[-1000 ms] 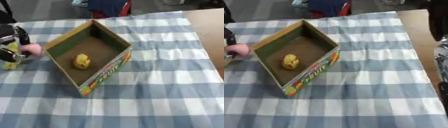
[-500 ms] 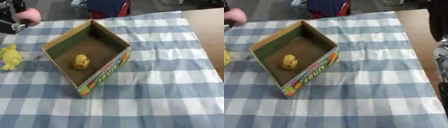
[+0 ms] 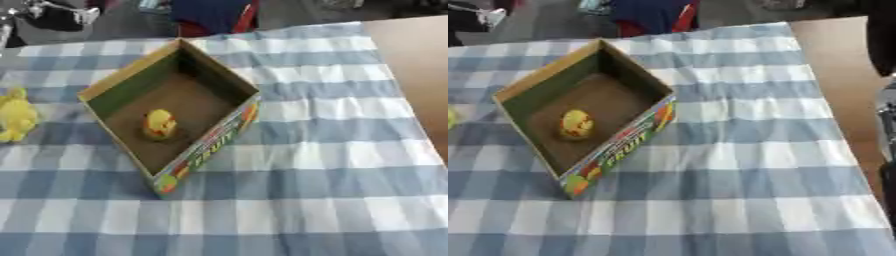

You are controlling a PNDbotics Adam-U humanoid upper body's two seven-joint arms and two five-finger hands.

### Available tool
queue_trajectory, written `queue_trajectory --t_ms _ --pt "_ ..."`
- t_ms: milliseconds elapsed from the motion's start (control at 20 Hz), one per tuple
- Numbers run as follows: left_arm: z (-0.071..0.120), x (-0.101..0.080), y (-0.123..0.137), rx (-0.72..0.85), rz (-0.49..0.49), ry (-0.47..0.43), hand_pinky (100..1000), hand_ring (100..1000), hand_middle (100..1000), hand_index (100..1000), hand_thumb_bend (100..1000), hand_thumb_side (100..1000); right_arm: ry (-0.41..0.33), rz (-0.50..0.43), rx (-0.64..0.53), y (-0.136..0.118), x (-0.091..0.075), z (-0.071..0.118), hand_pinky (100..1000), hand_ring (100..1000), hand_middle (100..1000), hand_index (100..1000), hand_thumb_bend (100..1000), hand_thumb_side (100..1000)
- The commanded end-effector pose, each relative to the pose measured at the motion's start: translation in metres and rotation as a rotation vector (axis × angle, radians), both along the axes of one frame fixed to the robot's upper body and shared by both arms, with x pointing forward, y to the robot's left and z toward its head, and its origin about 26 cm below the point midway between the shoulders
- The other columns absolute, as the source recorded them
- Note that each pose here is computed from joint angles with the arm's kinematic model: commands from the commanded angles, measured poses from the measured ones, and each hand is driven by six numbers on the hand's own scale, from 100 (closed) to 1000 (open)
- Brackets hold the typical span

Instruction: Pick up objects on the table and place them in the box.

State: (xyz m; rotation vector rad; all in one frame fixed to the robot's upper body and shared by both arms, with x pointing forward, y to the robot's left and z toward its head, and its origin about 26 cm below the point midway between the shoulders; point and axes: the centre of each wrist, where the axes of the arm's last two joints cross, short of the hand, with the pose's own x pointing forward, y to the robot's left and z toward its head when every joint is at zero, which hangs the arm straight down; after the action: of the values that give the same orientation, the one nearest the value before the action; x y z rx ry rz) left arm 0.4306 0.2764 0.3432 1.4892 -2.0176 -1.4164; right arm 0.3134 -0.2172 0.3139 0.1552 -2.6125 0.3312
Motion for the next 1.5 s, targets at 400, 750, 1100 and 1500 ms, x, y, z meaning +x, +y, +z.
queue_trajectory --t_ms 400,750,1100,1500 --pt "-0.014 0.005 -0.051 -0.001 -0.109 -0.023 161 521 357 440 100 119 -0.042 0.045 0.016 0.007 -0.006 0.01 680 717 657 858 100 930" --pt "-0.03 0.007 -0.067 0.1 -0.172 0.051 171 531 371 454 100 128 -0.034 0.039 0.017 0.006 -0.006 0.009 680 717 656 858 100 932" --pt "-0.055 0.014 -0.075 0.198 -0.201 0.217 188 546 392 475 100 120 -0.029 0.032 0.02 0.004 -0.005 0.008 681 717 656 857 100 933" --pt "-0.072 0.018 -0.076 0.308 -0.188 0.371 227 580 430 565 172 199 -0.023 0.023 0.021 0.003 -0.005 0.006 681 717 655 857 100 935"
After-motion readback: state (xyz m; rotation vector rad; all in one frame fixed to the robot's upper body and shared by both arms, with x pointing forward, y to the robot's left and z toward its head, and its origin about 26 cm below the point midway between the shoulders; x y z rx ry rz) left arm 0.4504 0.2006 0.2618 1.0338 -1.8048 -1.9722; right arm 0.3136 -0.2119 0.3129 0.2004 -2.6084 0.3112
